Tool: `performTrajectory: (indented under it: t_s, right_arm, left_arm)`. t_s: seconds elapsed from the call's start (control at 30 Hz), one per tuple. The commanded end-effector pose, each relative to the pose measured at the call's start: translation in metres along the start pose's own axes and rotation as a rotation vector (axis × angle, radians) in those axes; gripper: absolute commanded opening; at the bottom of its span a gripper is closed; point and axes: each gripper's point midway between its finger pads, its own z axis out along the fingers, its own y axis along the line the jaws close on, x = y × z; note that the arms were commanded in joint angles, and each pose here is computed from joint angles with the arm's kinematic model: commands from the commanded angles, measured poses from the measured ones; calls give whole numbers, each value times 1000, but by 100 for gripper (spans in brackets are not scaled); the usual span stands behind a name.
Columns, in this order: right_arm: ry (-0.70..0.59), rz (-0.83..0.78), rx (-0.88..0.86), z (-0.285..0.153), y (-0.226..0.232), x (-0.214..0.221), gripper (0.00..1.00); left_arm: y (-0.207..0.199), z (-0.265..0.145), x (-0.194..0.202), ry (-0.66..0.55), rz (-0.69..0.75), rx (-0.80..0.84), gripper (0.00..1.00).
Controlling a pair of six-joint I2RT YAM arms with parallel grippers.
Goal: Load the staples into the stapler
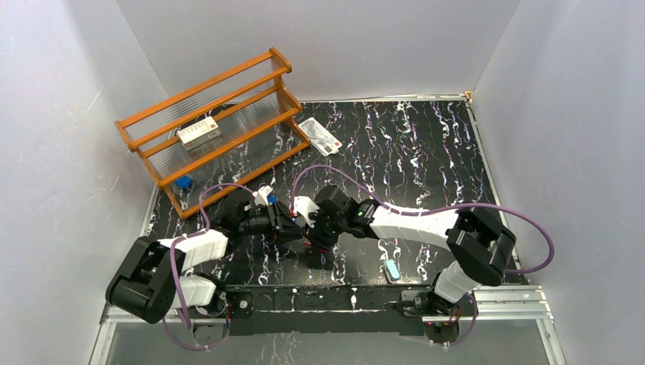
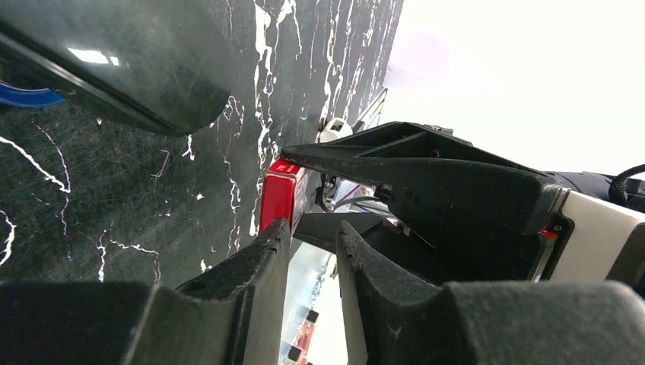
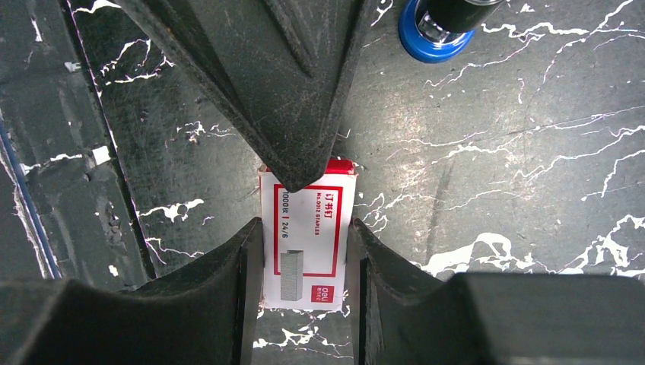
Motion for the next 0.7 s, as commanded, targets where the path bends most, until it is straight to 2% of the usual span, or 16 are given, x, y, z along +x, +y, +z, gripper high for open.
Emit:
performTrajectory:
  t_s: [0.0,0.67]
  right_arm:
    - [-87,-25,6,-1,-2,-33,41]
    - [-106,-43,1,0,0,-43,42]
  left_arm:
    - [-5,1,3,19,37,23,27]
    - [0,11,14,87,53,14,25]
